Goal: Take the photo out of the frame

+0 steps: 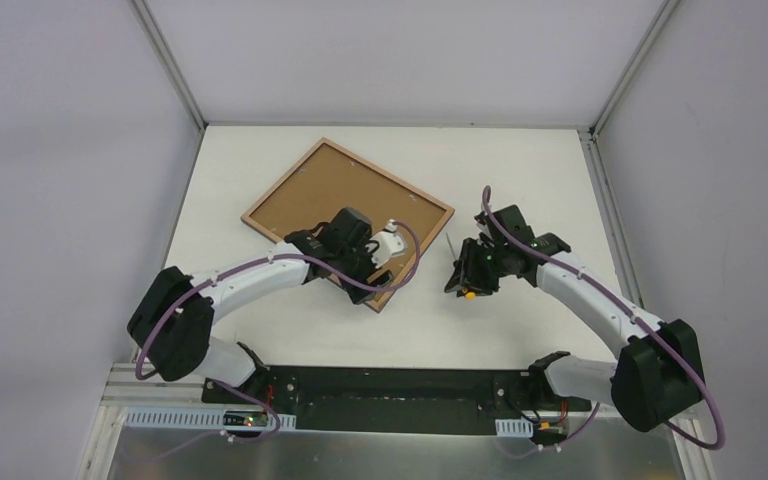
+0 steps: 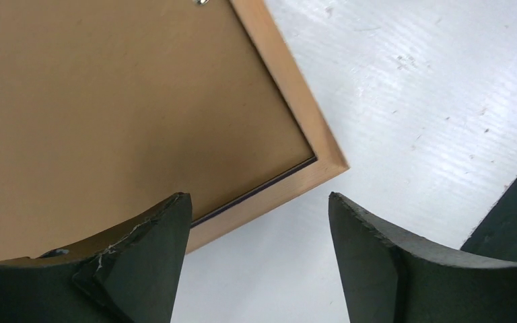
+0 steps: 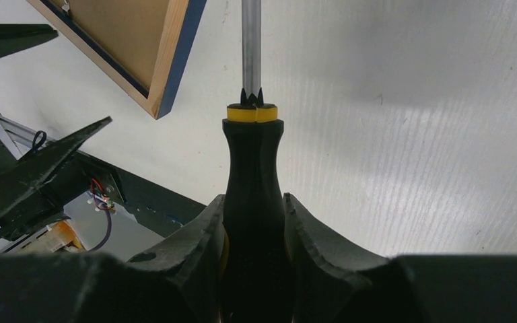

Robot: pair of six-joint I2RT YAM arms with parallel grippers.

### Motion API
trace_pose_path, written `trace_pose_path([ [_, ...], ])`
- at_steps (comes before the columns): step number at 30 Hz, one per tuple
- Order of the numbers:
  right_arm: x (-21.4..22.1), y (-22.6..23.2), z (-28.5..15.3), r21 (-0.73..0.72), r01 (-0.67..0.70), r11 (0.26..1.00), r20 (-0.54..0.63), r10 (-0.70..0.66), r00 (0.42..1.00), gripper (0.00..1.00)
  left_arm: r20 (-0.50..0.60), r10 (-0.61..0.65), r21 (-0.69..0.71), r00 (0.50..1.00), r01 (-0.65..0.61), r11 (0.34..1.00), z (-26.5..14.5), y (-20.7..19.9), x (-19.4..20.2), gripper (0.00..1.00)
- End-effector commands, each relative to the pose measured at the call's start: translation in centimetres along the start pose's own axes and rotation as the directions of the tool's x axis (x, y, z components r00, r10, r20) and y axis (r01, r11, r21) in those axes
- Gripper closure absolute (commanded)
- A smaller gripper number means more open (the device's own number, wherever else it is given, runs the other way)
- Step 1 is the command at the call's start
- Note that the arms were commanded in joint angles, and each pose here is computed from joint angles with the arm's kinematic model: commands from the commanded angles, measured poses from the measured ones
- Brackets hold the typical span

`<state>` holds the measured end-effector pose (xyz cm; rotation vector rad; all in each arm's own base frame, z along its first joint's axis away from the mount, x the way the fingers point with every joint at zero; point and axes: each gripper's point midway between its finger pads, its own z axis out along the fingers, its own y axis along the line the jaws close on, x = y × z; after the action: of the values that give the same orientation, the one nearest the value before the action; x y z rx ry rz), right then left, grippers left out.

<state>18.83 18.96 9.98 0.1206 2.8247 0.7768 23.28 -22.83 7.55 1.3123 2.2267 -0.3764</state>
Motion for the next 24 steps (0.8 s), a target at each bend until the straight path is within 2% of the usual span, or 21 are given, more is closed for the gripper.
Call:
trace_pose_path([
  [1, 0.1, 0.7, -1.1, -0.033, -0.003, 0.999, 0.044, 0.005, 0.999, 1.00, 0.066, 0.051, 0.084, 0.997, -0.056, 0.995, 1.5, -2.2, -2.6, 0.27],
  [6, 0.7, 0.0, -1.5, -0.026, -0.014, 1.000, 0.060, 0.016, 0.998, 1.00, 0.050, -0.113, 0.112, 0.992, 0.107, 0.988, 3.9, -2.9, -4.4, 0.45],
  [10, 1.3, -0.4, -2.1, -0.024, -0.021, 1.000, 0.076, 0.023, 0.997, 1.00, 0.024, -0.281, 0.091, 0.960, 0.277, 0.956, 5.7, -3.0, -5.9, 0.49],
  [14, 2.0, -1.0, -2.5, -0.017, -0.028, 0.999, 0.089, 0.029, 0.996, 1.00, 0.030, -0.345, 0.101, 0.938, 0.340, 0.935, 6.7, -4.4, -7.2, 0.51],
  [21, 2.5, -0.9, -3.2, -0.039, -0.032, 0.999, 0.107, 0.036, 0.994, 1.00, -0.009, -0.486, -0.077, 0.874, 0.484, 0.872, 8.9, -3.9, -5.4, 0.73],
  [24, 2.7, -0.7, -3.4, -0.050, -0.028, 0.998, 0.104, 0.033, 0.994, 1.00, -0.016, -0.521, -0.180, 0.853, 0.510, 0.841, 9.3, -3.3, -4.7, 0.87],
])
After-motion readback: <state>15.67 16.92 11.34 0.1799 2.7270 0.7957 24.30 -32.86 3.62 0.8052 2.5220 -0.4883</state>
